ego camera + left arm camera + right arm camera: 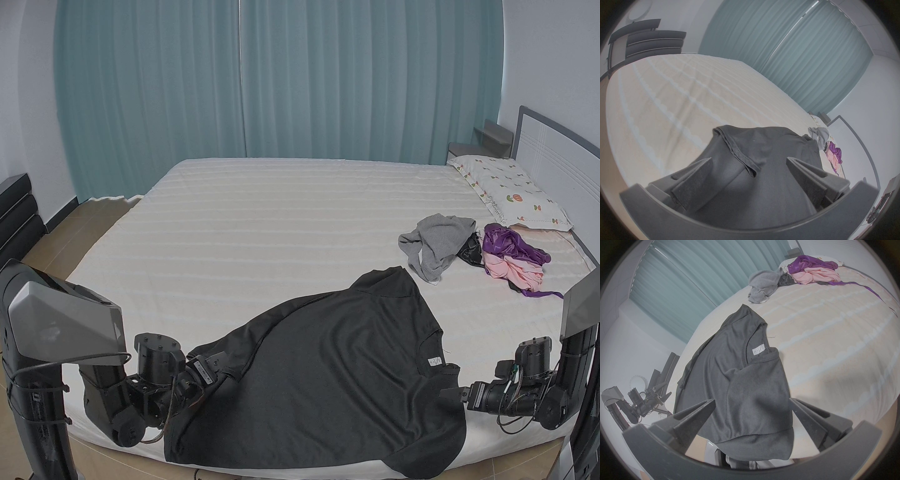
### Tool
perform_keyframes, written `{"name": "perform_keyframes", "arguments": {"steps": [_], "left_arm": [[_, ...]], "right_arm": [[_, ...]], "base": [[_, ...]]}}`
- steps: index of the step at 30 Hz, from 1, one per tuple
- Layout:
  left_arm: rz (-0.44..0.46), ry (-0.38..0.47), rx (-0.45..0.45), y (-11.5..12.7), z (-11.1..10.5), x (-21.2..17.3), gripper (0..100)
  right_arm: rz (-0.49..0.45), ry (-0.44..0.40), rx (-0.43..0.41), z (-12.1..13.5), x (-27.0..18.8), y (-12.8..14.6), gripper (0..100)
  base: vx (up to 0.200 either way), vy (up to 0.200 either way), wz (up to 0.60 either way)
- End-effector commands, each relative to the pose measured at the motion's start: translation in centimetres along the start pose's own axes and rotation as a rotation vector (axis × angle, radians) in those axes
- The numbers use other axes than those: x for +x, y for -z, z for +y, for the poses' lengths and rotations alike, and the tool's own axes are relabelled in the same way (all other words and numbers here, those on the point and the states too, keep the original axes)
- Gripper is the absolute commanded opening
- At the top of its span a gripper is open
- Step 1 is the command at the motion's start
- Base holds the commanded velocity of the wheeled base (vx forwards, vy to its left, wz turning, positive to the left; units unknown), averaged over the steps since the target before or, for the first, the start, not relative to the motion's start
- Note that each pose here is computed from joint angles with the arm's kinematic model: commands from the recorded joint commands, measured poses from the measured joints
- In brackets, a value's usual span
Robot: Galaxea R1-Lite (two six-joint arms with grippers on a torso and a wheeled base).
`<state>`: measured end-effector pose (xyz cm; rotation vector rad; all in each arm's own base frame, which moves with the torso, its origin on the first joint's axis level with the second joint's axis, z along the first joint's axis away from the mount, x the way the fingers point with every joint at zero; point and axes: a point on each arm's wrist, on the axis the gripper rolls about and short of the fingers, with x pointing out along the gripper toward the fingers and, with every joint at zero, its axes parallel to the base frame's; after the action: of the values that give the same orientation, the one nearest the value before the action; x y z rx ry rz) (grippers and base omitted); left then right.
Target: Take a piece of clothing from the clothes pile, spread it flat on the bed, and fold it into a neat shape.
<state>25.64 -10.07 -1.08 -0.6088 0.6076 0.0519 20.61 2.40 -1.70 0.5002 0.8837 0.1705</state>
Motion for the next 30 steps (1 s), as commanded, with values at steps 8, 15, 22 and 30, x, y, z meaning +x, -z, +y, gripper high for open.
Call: {"name": "perform_keyframes", "arguments": {"steps": [8, 15, 22, 30], "left_arm": [[0.081, 0.057, 0.057, 1.6, -4.1, 3.3, 100], [0.119, 0.039, 0.082, 2.7, -4.5, 4.4, 100], [0.132, 0.023, 0.084, 3.0, -4.2, 4.7, 100], [0.127, 0.027, 0.083, 3.3, -4.5, 5.8, 100]], "right_arm": [[0.015, 0.010, 0.029, -0.5, 0.7, 0.6, 100], [0.015, 0.010, 0.029, -0.5, 0.7, 0.6, 100], [0.014, 0.009, 0.026, -0.5, 0.7, 0.6, 100], [0.016, 0.009, 0.028, -0.4, 0.7, 0.6, 100]], "base": [[0.000, 0.000, 0.00], [0.000, 0.000, 0.00], [0.000, 0.000, 0.00], [0.000, 0.000, 0.00]]}}
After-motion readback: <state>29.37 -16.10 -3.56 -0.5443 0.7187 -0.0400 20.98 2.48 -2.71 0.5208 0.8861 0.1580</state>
